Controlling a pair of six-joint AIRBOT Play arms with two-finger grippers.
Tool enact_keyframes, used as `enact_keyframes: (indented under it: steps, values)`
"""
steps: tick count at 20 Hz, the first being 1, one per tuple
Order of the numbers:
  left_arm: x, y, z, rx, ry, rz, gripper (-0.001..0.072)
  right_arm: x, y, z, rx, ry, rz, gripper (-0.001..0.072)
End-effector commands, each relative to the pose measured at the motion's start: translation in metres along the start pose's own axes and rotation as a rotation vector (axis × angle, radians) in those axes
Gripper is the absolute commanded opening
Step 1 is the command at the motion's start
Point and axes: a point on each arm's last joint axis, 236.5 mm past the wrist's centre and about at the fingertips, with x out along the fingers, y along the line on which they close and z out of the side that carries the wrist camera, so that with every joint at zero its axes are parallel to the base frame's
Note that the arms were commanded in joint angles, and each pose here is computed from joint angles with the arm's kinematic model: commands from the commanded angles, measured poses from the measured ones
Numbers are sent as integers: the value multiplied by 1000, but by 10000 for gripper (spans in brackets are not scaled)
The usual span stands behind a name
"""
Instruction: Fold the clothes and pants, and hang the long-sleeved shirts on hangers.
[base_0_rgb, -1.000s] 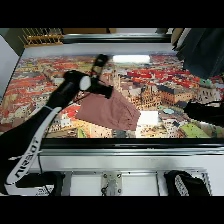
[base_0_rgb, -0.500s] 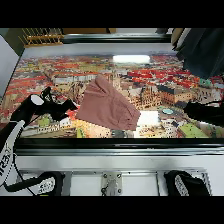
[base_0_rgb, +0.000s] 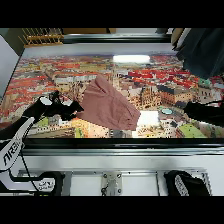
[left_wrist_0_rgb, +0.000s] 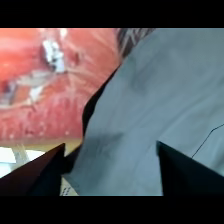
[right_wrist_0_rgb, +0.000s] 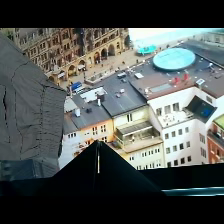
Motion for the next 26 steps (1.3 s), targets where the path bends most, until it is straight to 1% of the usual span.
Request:
enact_keyframes:
  steps: [1,2,5,7,9,12,13,14,15,16,17,18,20,24,26]
  values:
    - [9,-16,6,55,-1,-1,164,0,0,0,0,0,1,17]
    - [7,-17,9,74,-9,7,19,0,0,0,0,0,1,17]
    - [-10,-16,7,132,-39,31,10,0,4,1,5,-4,15,17]
    - [-22,-7,-11,164,-45,55,10,1,7,1,14,-1,30,13]
    - [-28,3,-45,205,-25,61,10,8,4,-8,82,48,26,11]
    - [-36,8,-88,262,-4,54,11,37,-8,-44,220,146,0,13]
    - [-37,7,-99,285,-6,49,11,51,-10,-63,252,186,0,89]
    - [-39,6,-108,307,-11,42,10,67,-9,-86,305,233,7,403]
    - [-40,4,-114,330,-23,33,11,82,-4,-107,351,273,29,652]
    - [-41,1,-118,347,-37,24,11,98,1,-128,394,302,55,594]
    - [-42,-2,-121,365,-54,14,10,112,7,-144,426,319,81,515]
    - [-43,-4,-123,377,-66,6,10,125,15,-156,456,326,106,483]
    - [-47,-8,-126,395,-82,-7,11,148,27,-171,479,321,129,482]
    - [-52,-13,-125,404,-102,-21,11,186,45,-179,485,311,123,483]
    - [-52,-13,-125,404,-100,-20,11,201,52,-178,458,309,123,483]
